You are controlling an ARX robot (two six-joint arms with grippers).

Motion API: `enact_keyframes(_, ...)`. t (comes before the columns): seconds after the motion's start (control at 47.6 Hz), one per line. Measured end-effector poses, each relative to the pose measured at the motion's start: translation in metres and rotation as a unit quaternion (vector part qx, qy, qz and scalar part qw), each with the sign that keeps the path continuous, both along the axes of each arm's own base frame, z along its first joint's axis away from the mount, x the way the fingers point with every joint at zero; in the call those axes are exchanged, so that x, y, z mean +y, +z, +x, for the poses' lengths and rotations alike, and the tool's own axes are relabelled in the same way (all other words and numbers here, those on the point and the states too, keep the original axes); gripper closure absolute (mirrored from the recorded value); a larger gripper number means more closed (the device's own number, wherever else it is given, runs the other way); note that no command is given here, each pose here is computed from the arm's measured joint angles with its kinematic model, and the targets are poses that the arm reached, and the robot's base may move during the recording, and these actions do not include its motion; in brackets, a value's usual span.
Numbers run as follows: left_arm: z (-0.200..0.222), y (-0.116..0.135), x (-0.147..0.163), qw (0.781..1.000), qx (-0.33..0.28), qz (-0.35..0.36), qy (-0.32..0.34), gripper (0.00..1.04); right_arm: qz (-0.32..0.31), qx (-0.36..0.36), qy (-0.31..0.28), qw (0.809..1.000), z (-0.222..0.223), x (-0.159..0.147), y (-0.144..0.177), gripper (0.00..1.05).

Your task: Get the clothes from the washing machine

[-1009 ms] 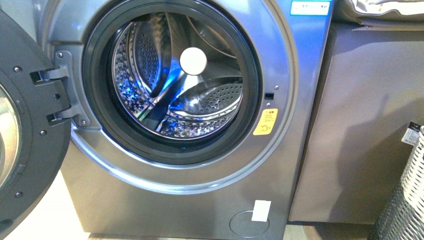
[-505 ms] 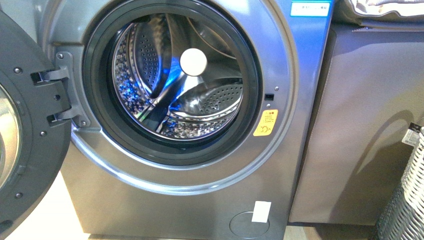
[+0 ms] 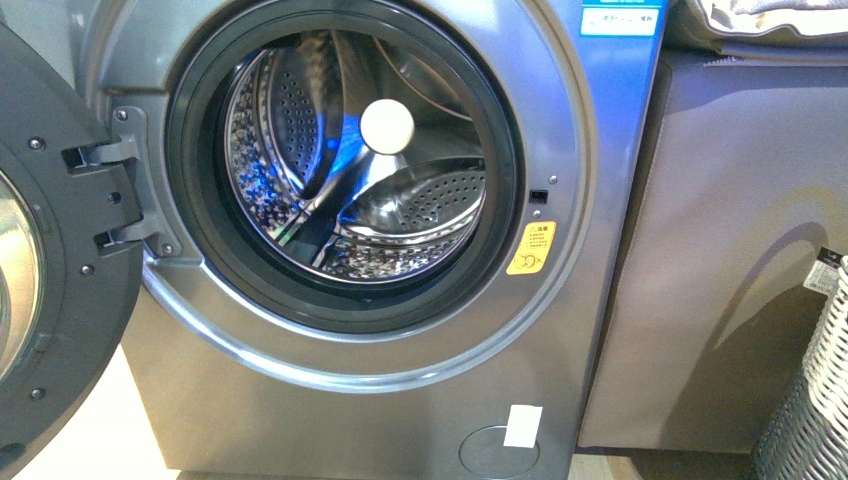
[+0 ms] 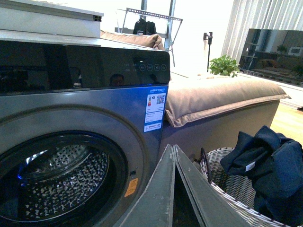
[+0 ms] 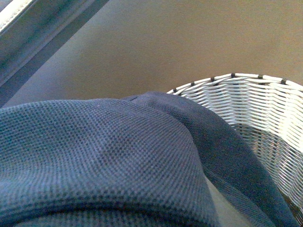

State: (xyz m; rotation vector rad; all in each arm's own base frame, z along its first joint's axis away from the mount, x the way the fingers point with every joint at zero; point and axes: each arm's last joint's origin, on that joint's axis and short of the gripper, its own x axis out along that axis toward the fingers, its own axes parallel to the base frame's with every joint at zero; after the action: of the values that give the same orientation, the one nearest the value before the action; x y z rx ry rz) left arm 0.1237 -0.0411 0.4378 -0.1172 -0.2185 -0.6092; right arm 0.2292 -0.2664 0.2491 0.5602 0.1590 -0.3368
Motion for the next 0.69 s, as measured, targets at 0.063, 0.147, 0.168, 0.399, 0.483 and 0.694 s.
enact_keyframes(0.063,0.0,0.0,0.0,1.0,0.0,0.0,0.0,1.01,0.0,0.0,0.0,1.0,0.0001,-0.0001,-0.0003,0.97)
enact_keyframes(0.147,0.0,0.0,0.0,1.0,0.0,0.0,0.0,1.01,-0.001,0.0,0.0,1.0,0.0002,-0.0002,0.0002,0.93)
enact_keyframes(0.168,0.0001,-0.0001,0.0,1.0,0.0,0.0,0.0,1.01,-0.001,0.0,0.0,1.0,0.0002,-0.0003,0.0005,0.89)
enact_keyframes(0.399,-0.0006,0.0001,0.0001,1.0,0.0,-0.001,0.0,0.69,-0.002,-0.001,0.0,1.0,0.0005,-0.0006,0.0015,0.43)
enact_keyframes(0.483,-0.0004,0.0001,0.0001,1.0,0.0,-0.001,0.0,0.53,-0.003,-0.003,0.0,1.0,0.0008,-0.001,0.0028,0.28)
enact_keyframes(0.694,-0.0004,0.0001,0.0001,1.0,0.0,-0.001,0.0,0.1,-0.004,-0.005,0.0,1.0,0.0012,-0.0014,0.0047,0.08)
